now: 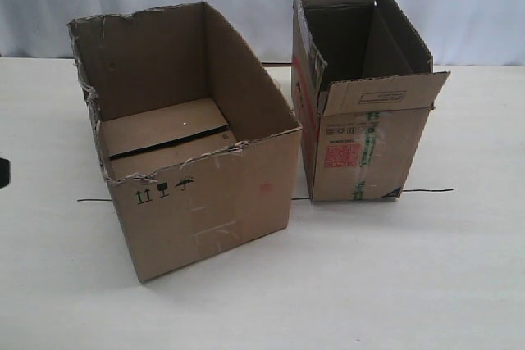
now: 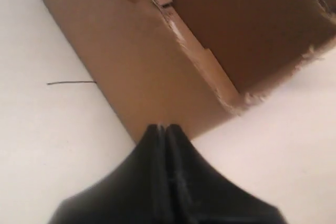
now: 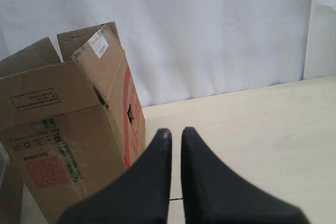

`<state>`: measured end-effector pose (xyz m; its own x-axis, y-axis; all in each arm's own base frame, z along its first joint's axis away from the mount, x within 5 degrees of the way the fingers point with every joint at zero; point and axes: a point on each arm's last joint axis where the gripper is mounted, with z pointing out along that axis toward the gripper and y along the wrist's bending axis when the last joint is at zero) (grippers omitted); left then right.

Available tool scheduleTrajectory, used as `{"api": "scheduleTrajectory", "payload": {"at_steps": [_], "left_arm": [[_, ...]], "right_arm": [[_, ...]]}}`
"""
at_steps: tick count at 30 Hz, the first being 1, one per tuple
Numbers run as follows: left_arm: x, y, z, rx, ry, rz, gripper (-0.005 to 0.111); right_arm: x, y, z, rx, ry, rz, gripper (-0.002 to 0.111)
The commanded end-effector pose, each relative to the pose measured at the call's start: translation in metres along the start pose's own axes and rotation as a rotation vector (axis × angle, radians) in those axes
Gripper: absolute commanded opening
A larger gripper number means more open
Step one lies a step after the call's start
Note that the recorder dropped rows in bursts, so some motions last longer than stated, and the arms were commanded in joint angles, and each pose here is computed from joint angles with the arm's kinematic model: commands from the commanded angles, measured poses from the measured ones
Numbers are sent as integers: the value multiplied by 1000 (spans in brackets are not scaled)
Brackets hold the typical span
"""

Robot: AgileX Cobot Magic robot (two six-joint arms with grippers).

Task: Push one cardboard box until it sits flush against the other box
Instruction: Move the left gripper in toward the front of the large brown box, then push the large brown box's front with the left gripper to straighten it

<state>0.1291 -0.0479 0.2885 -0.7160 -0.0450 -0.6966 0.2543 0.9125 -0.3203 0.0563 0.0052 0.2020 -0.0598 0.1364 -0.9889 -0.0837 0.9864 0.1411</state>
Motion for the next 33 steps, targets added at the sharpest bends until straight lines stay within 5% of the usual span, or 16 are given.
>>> {"api": "scheduleTrajectory", "payload": {"at_steps": [1,13,27,30,33], "left_arm": [[5,-16,1,88,49,86,0],[19,-48,46,187,360,303,0],[-27,-114,91,190,640,737,0],[-31,-117,104,164,715,754,0],[-40,-122,104,145,632,691,0]], "right_arm": [[0,0,0,4,-14,-6,5],[0,0,0,4,-11,-5,5],[0,0,0,4,-11,-5,5],[0,0,0,4,-11,-5,5],[0,0,0,4,-11,-5,5]]}}
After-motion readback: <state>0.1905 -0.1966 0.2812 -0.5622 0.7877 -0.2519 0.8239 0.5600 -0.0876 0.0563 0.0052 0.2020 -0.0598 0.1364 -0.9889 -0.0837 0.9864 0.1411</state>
